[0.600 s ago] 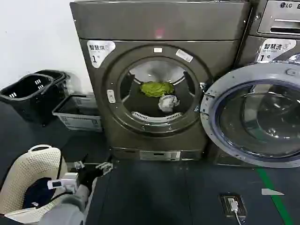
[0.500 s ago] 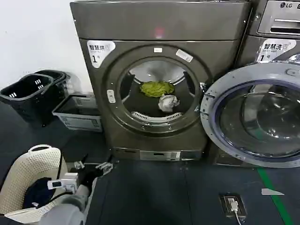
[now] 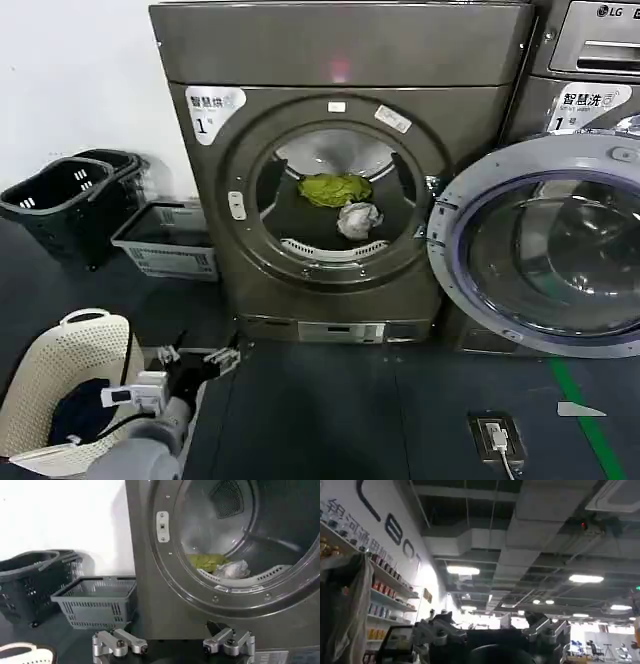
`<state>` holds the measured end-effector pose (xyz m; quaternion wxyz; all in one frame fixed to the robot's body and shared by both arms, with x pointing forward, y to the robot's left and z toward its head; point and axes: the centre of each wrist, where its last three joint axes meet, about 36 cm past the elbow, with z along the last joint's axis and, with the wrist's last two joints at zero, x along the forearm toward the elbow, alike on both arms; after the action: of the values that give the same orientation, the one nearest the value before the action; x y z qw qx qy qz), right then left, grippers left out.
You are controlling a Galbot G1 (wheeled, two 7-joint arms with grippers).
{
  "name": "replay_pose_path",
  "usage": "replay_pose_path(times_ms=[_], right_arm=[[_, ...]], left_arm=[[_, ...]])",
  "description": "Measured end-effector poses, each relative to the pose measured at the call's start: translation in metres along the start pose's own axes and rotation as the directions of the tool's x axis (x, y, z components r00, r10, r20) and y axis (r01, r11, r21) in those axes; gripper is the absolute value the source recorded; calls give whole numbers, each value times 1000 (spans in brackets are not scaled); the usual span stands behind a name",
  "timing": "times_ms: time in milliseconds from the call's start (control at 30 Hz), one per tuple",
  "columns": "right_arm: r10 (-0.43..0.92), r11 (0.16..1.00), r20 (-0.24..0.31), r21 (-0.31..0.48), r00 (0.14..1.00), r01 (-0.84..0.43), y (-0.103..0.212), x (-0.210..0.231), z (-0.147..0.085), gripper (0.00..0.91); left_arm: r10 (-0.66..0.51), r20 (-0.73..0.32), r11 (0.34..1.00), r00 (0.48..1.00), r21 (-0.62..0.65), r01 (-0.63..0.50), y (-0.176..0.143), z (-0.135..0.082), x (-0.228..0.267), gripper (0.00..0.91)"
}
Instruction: Grasp the clothes from the dryer.
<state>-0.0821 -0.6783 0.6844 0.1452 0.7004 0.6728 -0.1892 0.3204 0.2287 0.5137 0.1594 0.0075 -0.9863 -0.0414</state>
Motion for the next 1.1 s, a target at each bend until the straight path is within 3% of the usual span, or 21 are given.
replay_pose_path(times_ms=[1100], right_arm=[[20, 1000, -6, -13, 1000, -20, -5, 4, 8, 907]], left_arm=[[0, 0, 999, 1000, -33, 0, -11, 0, 0, 907]])
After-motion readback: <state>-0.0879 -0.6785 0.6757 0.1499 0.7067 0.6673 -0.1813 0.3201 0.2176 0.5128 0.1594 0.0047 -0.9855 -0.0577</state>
